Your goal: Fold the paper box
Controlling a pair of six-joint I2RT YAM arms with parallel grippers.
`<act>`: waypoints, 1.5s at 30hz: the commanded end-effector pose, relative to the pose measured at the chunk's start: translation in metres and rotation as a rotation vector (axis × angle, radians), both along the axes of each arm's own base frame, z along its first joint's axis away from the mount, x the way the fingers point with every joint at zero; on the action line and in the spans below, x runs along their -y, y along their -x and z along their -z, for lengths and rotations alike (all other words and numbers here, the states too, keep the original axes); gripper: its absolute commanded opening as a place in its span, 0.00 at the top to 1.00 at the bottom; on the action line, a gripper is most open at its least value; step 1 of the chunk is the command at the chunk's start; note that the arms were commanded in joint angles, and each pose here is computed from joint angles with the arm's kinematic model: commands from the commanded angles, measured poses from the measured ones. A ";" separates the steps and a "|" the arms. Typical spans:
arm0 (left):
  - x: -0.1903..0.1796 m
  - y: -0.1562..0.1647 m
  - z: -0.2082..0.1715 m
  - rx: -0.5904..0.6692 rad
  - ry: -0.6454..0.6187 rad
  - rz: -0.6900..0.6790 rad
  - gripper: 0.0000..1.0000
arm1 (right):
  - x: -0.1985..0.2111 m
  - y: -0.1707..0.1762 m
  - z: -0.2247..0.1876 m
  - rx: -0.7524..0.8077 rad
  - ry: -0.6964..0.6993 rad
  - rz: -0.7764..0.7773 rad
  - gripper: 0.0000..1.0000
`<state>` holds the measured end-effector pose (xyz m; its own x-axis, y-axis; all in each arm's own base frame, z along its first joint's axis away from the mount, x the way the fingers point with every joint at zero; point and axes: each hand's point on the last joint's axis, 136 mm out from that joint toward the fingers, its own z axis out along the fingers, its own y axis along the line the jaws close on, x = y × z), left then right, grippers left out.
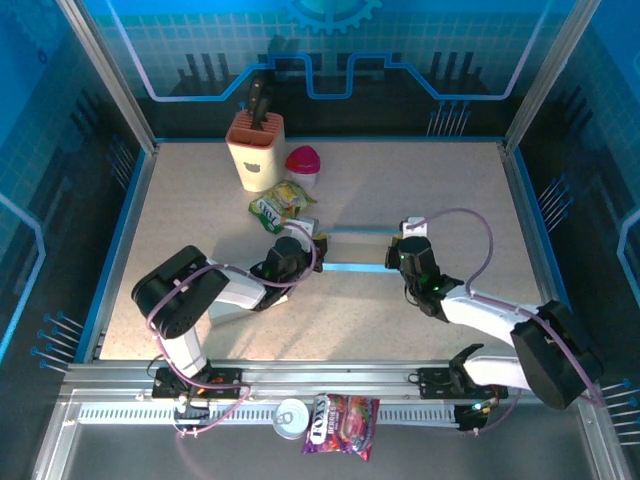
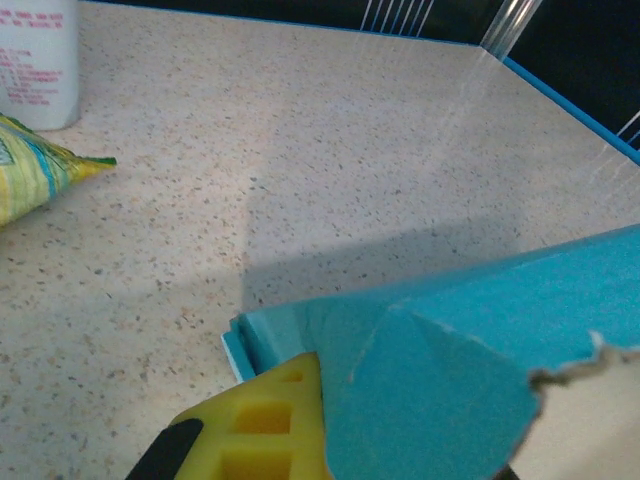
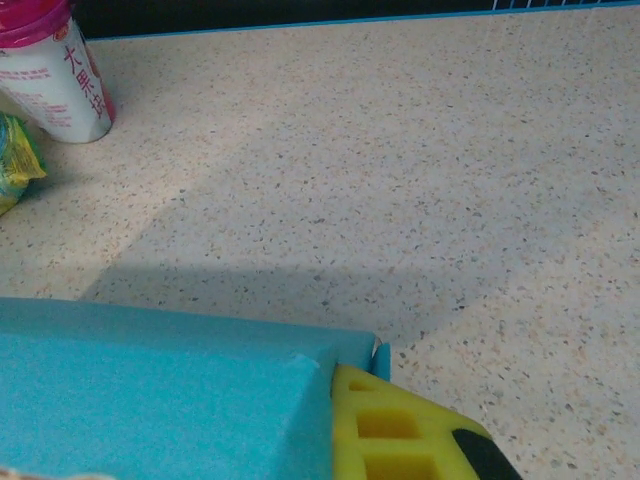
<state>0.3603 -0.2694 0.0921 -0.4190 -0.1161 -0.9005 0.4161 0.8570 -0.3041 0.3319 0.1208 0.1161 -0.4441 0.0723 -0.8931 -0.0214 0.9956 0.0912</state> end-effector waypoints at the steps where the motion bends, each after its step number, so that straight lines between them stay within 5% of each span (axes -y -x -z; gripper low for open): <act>1: 0.026 0.027 0.010 -0.002 -0.007 0.133 1.00 | -0.017 0.010 -0.011 -0.026 -0.074 -0.048 0.92; 4: 0.017 0.027 0.010 0.006 -0.014 0.098 1.00 | -0.014 0.020 -0.009 -0.089 -0.088 -0.038 0.81; 8: 0.014 0.027 0.008 0.014 -0.044 0.083 1.00 | -0.019 0.037 -0.012 -0.177 -0.142 -0.059 0.52; 13: 0.016 0.028 0.010 0.021 -0.087 0.074 1.00 | -0.025 0.063 -0.019 -0.278 -0.250 -0.088 0.33; 30: 0.014 0.028 0.007 0.054 -0.117 0.021 1.00 | -0.029 0.104 -0.051 -0.423 -0.396 -0.136 0.18; 37: 0.014 0.030 0.009 0.064 -0.116 0.019 1.00 | -0.008 0.119 -0.064 -0.459 -0.460 -0.014 0.12; 45: 0.014 0.041 0.019 0.062 -0.092 0.020 1.00 | -0.009 0.104 -0.044 -0.577 -0.724 0.118 0.16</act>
